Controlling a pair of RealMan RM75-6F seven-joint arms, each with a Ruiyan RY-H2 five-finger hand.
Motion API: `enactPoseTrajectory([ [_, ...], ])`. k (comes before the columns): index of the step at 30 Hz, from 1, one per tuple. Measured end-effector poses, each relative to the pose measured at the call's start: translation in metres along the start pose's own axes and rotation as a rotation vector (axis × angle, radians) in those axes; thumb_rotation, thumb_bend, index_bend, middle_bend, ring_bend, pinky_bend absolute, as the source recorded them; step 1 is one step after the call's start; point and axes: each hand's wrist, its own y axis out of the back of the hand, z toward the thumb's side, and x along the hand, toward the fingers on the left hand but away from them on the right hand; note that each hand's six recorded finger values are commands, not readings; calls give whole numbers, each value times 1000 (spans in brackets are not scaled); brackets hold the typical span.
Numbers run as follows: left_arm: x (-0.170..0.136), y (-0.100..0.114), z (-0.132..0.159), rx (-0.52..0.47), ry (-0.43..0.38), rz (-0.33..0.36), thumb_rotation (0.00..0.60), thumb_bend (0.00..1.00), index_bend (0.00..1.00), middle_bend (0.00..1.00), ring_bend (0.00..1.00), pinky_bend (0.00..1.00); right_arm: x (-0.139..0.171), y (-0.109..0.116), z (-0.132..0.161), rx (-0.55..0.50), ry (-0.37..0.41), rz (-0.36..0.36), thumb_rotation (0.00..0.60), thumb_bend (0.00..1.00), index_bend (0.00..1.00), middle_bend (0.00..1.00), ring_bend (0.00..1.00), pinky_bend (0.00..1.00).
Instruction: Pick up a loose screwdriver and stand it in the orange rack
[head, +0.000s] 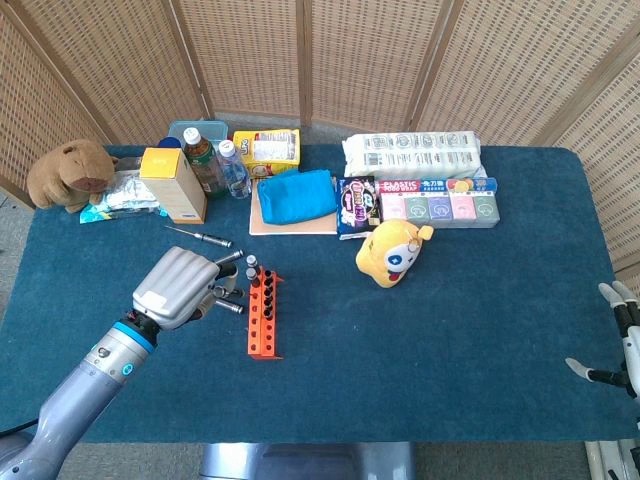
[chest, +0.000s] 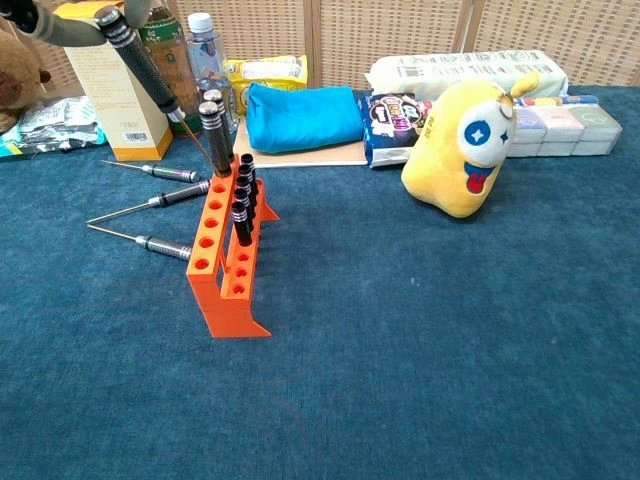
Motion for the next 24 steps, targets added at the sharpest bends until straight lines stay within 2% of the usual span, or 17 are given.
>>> enactPoseTrajectory([
  [24, 2, -2, -4, -19, 28, -23, 600, 381, 551, 1000, 1000, 1000, 1, 3, -1, -5, -1, -8, 600, 0, 0, 0, 0, 0],
])
